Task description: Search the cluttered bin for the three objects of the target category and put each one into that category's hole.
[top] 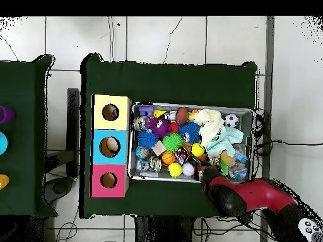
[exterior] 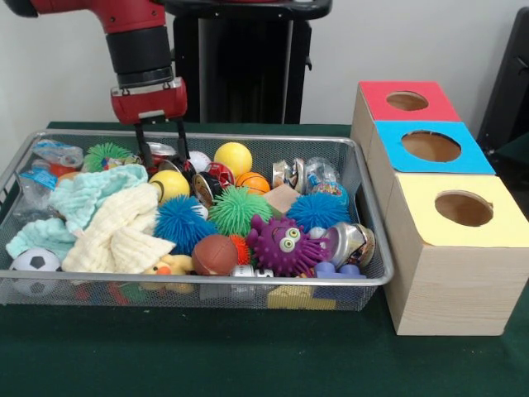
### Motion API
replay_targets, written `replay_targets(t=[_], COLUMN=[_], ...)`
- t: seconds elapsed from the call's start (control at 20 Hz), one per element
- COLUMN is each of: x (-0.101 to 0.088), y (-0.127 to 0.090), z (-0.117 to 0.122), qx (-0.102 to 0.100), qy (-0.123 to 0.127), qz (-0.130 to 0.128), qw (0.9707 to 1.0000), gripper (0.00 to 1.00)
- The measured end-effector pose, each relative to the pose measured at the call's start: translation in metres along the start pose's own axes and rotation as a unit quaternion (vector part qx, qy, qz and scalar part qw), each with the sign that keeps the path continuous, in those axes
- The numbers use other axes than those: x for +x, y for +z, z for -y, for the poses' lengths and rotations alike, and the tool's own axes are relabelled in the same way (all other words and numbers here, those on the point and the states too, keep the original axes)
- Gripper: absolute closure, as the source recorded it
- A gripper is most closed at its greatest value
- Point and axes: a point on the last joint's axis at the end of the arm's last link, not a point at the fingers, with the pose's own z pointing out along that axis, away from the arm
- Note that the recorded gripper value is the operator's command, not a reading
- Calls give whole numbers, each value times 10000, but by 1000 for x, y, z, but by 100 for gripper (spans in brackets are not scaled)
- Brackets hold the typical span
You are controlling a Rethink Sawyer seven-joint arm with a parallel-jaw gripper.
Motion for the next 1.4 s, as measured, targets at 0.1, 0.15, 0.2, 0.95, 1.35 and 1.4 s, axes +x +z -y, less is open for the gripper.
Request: replay_targets(t=[0.1,0.15,0.2,0.95,1.35,1.4], x=[0,1,2,-18,-18,-17], y=[-1,-4,-5,-28,-25,-24], z=[3,11,15,37,34,33], qx=[1,16,25,245,186,165], qy=[36,129,173,348,356,364], qz=[19,65,82,296,295,289], qw=[10000,9999,9998,9987,9988,9988], gripper=[0,0,0,0,0,0])
